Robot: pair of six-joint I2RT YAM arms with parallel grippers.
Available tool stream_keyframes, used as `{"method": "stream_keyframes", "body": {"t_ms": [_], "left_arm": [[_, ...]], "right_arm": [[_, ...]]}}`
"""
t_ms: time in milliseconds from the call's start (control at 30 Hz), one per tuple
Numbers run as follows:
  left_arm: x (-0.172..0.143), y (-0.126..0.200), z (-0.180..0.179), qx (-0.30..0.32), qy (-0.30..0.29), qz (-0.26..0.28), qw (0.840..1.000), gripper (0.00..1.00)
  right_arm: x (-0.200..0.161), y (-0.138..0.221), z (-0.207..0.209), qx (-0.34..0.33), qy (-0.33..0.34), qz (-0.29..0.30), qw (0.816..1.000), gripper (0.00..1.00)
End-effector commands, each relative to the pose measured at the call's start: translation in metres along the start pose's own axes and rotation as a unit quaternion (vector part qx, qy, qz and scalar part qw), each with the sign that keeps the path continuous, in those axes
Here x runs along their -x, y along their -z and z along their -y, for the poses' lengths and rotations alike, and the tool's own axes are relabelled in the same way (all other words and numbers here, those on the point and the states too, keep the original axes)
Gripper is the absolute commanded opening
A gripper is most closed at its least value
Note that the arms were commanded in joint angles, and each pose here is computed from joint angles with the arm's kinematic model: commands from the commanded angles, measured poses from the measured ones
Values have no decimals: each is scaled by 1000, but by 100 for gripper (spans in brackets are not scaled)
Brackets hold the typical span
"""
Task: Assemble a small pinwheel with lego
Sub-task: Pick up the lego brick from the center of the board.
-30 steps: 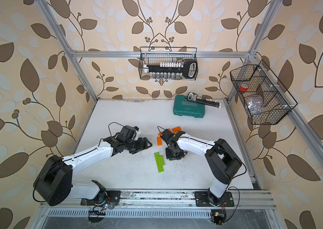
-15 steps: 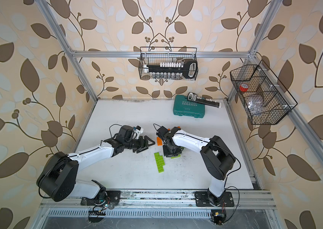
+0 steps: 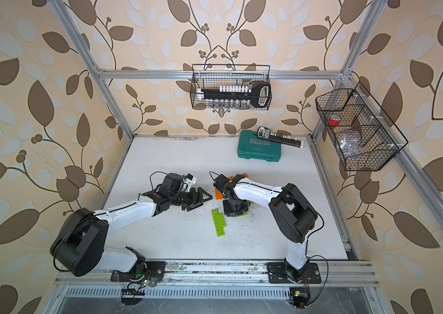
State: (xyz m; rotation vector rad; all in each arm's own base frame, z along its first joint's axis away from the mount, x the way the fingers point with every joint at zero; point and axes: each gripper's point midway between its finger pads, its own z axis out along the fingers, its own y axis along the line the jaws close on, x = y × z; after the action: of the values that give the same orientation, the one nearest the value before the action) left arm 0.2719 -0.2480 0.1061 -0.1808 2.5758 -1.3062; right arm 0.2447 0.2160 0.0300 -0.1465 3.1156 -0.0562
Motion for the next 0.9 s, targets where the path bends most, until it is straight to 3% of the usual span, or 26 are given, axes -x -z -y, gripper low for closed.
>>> {"method": "stream_keyframes", "body": {"t_ms": [0, 400, 867], "left_arm": [[-2, 6, 10, -15, -14, 1, 1000, 77], [-17, 25, 5, 77, -87, 20, 993, 77], [-32, 18, 6, 96, -106, 13, 990, 78]], "right_arm": [[5, -2, -1, -11, 7, 2, 1000, 16], [10, -1, 0, -12, 9, 6, 1000, 16], [13, -5, 4, -15, 5, 7, 1000, 16]]}}
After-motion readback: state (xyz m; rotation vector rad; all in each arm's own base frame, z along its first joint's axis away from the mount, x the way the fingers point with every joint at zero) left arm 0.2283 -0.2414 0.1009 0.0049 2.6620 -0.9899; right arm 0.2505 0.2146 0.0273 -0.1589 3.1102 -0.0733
